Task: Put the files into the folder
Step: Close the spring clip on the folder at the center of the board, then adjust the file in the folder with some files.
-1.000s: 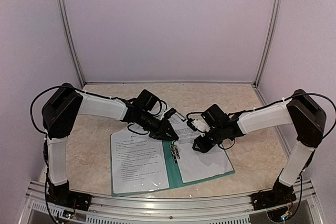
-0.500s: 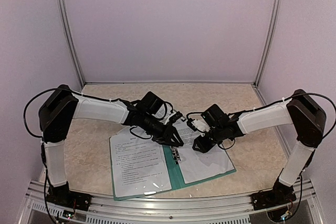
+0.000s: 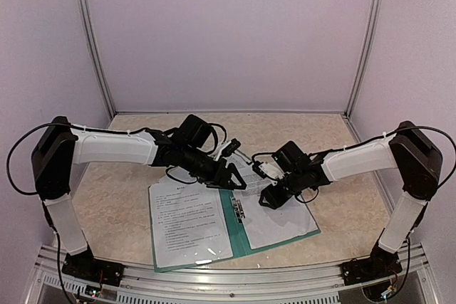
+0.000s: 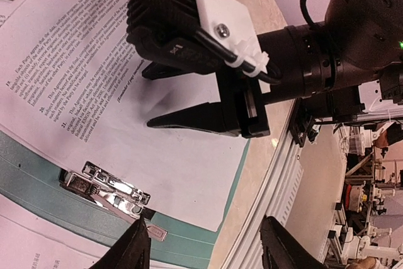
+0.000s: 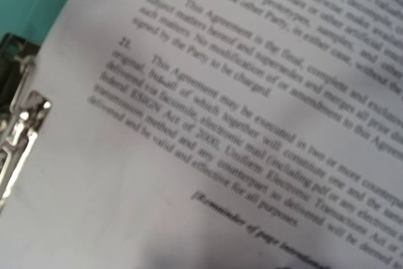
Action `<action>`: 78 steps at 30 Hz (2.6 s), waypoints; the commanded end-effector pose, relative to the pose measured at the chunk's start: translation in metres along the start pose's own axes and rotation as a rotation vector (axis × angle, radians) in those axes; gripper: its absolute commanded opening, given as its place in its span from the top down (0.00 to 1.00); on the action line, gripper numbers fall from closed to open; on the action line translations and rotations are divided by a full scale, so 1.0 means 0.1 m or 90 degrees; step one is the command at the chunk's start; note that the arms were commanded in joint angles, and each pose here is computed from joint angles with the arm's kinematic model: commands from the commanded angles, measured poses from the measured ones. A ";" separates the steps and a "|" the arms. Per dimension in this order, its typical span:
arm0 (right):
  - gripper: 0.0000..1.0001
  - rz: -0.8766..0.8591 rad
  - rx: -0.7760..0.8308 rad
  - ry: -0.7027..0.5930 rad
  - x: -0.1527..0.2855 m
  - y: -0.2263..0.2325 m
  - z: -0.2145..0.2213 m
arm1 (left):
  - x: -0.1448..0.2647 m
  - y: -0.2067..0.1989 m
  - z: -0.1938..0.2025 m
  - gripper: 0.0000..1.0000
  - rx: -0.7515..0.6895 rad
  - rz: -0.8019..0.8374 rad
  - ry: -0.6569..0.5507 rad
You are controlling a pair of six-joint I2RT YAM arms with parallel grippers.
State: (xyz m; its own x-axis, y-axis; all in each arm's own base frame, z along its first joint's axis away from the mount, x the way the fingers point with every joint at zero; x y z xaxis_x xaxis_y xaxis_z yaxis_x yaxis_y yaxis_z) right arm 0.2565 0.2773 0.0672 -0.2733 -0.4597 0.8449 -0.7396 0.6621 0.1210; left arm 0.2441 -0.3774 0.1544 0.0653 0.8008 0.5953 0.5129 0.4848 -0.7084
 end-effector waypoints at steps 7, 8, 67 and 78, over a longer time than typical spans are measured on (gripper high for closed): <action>0.42 0.005 0.003 0.014 0.15 0.06 -0.06 | 0.10 0.13 -0.11 0.33 -0.003 -0.068 -0.053; 0.41 0.004 0.004 0.006 0.18 0.08 -0.11 | 0.09 0.15 -0.13 0.33 0.001 -0.068 -0.055; 0.23 0.098 -0.156 -0.090 0.01 -1.13 -0.37 | 0.17 0.40 -0.22 0.33 0.061 -0.094 -0.065; 0.22 0.121 -0.150 -0.131 0.30 -1.13 -0.53 | 0.16 0.41 -0.22 0.32 0.059 -0.096 -0.064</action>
State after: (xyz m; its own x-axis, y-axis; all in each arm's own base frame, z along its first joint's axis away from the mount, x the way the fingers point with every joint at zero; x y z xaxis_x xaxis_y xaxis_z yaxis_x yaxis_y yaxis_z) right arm 0.3572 0.2219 0.0753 -0.4684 -0.3939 0.7908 -0.5087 0.8521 0.1231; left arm 0.2812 -0.3546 0.1441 -0.0820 0.7565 0.6488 0.4251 0.6154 -0.6638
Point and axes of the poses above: each gripper's point midway between its finger pads, its own x axis back along the fingers, its own y axis along the line the jaws close on, z = x × y, the point moved 5 cm from there along x, back along the fingers, and after that the axes turned 3 degrees about x, right-handed, at the moved point
